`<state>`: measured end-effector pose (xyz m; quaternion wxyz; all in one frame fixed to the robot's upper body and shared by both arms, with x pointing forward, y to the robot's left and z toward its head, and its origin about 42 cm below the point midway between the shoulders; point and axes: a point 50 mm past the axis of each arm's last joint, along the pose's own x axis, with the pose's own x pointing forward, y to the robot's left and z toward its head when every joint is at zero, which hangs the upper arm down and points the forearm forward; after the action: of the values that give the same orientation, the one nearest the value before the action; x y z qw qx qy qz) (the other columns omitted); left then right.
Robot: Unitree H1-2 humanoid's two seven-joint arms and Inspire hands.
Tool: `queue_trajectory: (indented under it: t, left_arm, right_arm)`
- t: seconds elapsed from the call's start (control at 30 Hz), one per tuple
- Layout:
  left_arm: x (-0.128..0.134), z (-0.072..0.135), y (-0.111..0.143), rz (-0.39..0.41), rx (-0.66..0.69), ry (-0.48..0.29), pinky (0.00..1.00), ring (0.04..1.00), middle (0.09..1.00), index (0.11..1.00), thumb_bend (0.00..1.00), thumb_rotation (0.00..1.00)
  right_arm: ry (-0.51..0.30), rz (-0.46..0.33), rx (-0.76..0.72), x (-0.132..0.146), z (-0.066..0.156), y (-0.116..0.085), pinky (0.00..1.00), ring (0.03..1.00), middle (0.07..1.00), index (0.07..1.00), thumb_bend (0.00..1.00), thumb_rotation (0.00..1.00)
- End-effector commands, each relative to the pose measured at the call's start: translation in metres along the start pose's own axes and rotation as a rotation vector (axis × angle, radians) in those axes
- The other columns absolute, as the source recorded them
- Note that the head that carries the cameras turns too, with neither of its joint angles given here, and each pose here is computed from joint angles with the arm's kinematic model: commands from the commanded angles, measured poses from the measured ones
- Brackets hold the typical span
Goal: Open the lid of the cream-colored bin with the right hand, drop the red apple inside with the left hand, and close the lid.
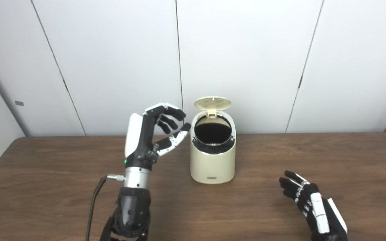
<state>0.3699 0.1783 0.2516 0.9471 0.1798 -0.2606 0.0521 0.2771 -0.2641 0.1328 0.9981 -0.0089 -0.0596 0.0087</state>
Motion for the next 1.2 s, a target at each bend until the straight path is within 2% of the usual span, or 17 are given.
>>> queue_trajectory:
  t: [0.0,0.07,0.1,0.17,0.27,0.37,0.47,0.6,0.67,0.8,0.83,0.97,1.03,1.17]
  left_arm:
    - [-0.002,0.002,0.013,-0.018,-0.06,0.032,0.42,0.506,0.55,0.497,0.5,0.05]
    - [-0.01,-0.003,0.019,-0.047,-0.105,0.091,0.48,0.566,0.617,0.497,0.49,0.08]
    - [-0.016,-0.005,0.02,-0.067,-0.12,0.112,0.52,0.605,0.654,0.601,0.47,0.31]
    - [-0.028,-0.012,0.023,-0.092,-0.15,0.15,0.66,0.738,0.779,0.786,0.47,0.6]
    - [-0.048,-0.022,0.024,-0.094,-0.214,0.187,0.83,0.862,0.898,0.926,0.51,0.72]
    - [-0.07,-0.029,0.024,-0.112,-0.263,0.228,0.97,0.956,0.984,0.99,0.57,0.83]
    - [-0.088,-0.037,0.024,-0.125,-0.267,0.26,1.0,0.996,0.999,0.999,0.64,0.88]
    - [-0.105,-0.046,0.025,-0.129,-0.29,0.314,1.0,1.0,1.0,1.0,0.64,0.91]
    - [-0.11,-0.049,0.027,-0.119,-0.311,0.333,1.0,1.0,1.0,1.0,0.61,0.9]
    - [-0.12,-0.051,0.027,-0.098,-0.381,0.358,1.0,1.0,1.0,1.0,0.62,0.87]
    - [-0.121,-0.051,0.027,-0.095,-0.396,0.363,1.0,1.0,1.0,1.0,0.63,0.86]
    - [-0.128,-0.051,0.027,-0.095,-0.408,0.38,1.0,1.0,1.0,1.0,0.63,0.87]
    - [-0.13,-0.052,0.027,-0.091,-0.408,0.386,1.0,1.0,1.0,1.0,0.63,0.88]
    - [-0.133,-0.052,0.026,-0.086,-0.418,0.398,1.0,1.0,1.0,1.0,0.65,0.88]
  right_arm:
    - [-0.104,0.004,-0.003,0.015,0.023,-0.004,0.87,0.901,0.879,0.852,0.6,1.0]
    - [-0.121,0.003,-0.003,0.019,0.026,-0.005,0.88,0.918,0.902,0.87,0.6,1.0]
    - [-0.129,0.007,-0.004,0.022,0.028,-0.005,0.88,0.925,0.911,0.877,0.6,1.0]
    - [-0.14,0.017,-0.005,0.028,0.033,-0.003,0.88,0.952,0.944,0.912,0.62,1.0]
    - [-0.17,0.032,-0.026,0.037,0.04,0.001,0.9,0.987,0.984,0.949,0.66,0.98]
    - [-0.213,0.061,-0.087,0.054,0.054,0.01,0.95,0.999,0.999,0.973,0.66,0.98]
    - [-0.256,0.083,-0.123,0.072,0.072,0.022,0.98,1.0,0.993,0.95,0.68,0.99]
    - [-0.305,0.115,-0.193,0.093,0.104,0.041,0.97,0.999,0.979,0.927,0.68,1.0]
    - [-0.318,0.126,-0.252,0.103,0.122,0.051,0.96,0.994,0.974,0.923,0.64,1.0]
    - [-0.343,0.157,-0.375,0.122,0.147,0.066,0.93,0.97,0.963,0.929,0.58,1.0]
    - [-0.351,0.164,-0.409,0.126,0.151,0.069,0.88,0.944,0.95,0.926,0.56,1.0]
    - [-0.391,0.209,-0.513,0.144,0.164,0.081,0.83,0.907,0.938,0.924,0.52,1.0]
    - [-0.409,0.22,-0.557,0.153,0.167,0.085,0.86,0.923,0.94,0.913,0.56,1.0]
    - [-0.419,0.238,-0.67,0.167,0.174,0.093,0.91,0.955,0.961,0.925,0.54,1.0]
